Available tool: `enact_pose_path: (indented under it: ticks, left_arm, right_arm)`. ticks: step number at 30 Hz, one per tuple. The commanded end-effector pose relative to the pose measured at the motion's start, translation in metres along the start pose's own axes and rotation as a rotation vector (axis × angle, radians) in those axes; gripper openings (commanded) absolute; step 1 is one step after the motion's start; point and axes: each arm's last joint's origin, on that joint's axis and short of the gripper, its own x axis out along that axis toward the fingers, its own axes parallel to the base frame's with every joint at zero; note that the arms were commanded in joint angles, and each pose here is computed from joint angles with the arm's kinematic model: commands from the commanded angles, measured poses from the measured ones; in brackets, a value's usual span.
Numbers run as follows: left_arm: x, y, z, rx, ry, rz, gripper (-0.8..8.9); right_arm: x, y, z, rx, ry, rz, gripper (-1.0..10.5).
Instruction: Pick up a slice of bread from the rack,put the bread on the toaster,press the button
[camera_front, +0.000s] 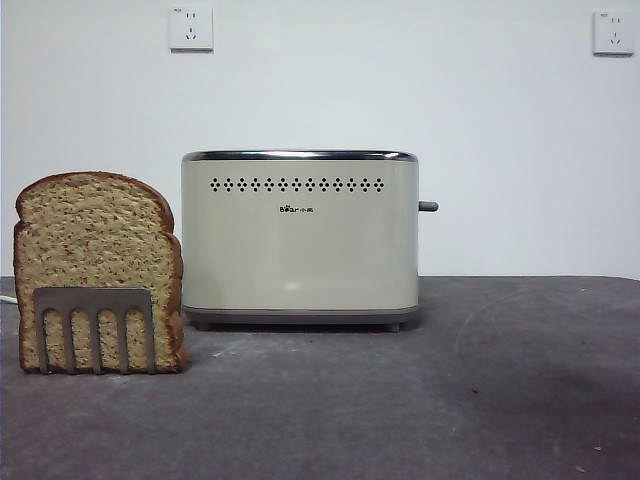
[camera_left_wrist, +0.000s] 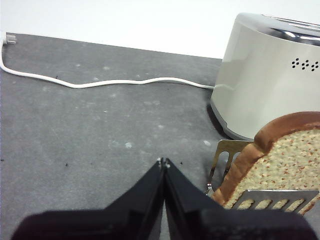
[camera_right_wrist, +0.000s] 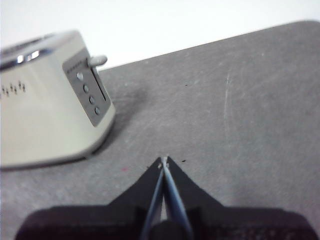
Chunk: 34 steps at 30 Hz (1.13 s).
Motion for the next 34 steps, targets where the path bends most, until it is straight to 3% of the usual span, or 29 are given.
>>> enact_pose_path:
  ticks: [1,6,10,18,24,34]
  left_arm:
    - [0.001,0.001,-0.004,-0.016,0.011,0.003,-0.03]
    - [0.001,0.001,-0.004,-0.064,0.011,-0.005,-0.05]
    - [-0.002,-0.003,0.004,-0.090,0.002,-0.083,-0.08]
    - [-0.020,-0.016,0.052,-0.089,-0.107,-0.188,-0.08]
    - [-0.032,-0.029,0.097,-0.028,-0.116,-0.337,-0.08]
    - [-0.034,-0.046,0.163,0.179,0.032,-0.577,-0.08]
  right_arm:
    - [0.001,-0.001,-0.003,0.105,0.006,0.001,0.0]
    - [0.001,0.000,-0.002,0.113,0.002,0.003,0.0]
    - [-0.003,0.003,0.010,0.182,-0.026,0.016,-0.1]
    - [-0.012,0.016,0.057,0.168,-0.084,0.047,-0.1]
    - [-0.008,0.031,0.102,0.079,-0.012,0.158,-0.1]
    - [0.003,0.054,0.176,-0.108,0.205,0.325,-0.1]
